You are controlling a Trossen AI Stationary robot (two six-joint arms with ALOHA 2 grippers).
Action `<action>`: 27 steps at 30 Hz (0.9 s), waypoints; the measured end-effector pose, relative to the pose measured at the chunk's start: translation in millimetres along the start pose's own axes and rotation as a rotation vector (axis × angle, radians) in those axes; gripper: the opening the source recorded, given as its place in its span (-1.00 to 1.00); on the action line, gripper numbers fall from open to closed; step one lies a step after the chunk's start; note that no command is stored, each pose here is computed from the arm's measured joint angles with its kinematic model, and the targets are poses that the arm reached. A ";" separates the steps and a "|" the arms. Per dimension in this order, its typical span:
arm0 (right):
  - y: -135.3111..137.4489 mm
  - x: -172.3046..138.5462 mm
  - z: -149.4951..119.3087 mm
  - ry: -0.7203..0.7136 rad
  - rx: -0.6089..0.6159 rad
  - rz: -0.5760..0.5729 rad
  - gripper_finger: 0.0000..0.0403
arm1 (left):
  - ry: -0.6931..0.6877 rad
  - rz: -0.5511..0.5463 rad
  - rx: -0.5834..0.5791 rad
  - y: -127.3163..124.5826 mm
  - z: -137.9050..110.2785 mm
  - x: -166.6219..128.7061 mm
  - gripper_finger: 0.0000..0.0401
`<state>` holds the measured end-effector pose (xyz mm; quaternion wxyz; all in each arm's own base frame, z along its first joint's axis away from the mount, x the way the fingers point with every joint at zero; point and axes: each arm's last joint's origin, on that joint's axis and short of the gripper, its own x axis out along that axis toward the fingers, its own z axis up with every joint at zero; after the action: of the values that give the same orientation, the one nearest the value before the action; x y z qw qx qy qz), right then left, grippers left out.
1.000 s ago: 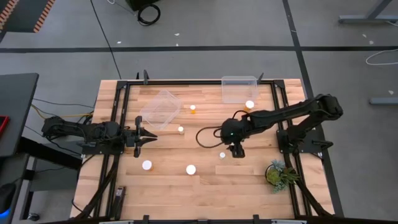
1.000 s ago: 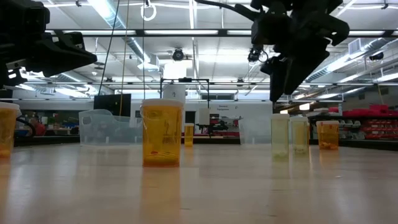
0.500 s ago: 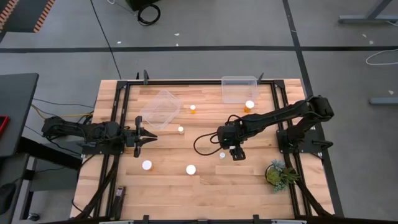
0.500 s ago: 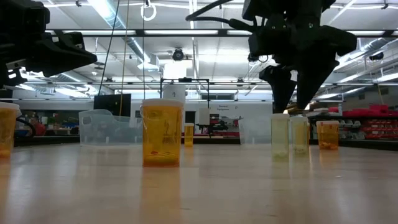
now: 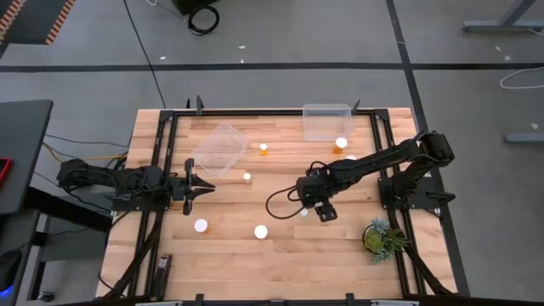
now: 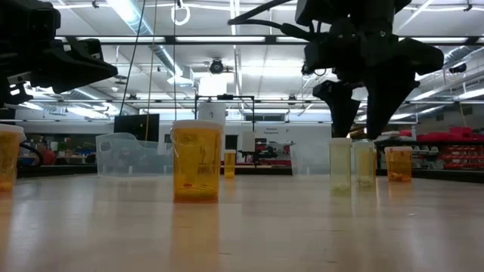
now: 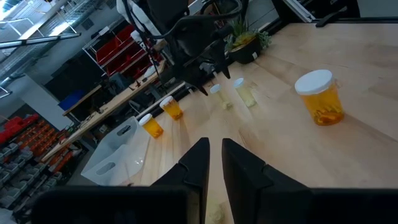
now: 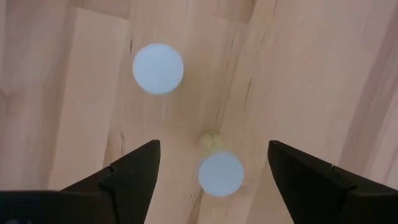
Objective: Pick and place medicine bottles into bin by pill shape (circle, oval)
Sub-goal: Put the right slim yellow pill bottle into the right transparent bin
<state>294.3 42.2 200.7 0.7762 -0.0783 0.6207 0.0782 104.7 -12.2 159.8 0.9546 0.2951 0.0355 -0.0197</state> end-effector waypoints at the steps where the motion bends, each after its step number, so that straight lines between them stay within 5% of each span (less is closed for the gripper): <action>1: 0.1 0.0 0.0 0.000 -0.005 0.000 0.51 | 0.000 0.000 0.000 -0.1 -0.1 0.0 -0.74; 27: 1.6 19.2 -12.3 0.066 -0.052 -0.013 0.43 | 0.000 0.000 0.000 0.0 0.0 0.0 -0.70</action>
<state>286.5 41.5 179.2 0.7536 -0.1049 0.6431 0.0865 104.7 -12.2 159.8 0.9546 0.2951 0.0353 -0.0198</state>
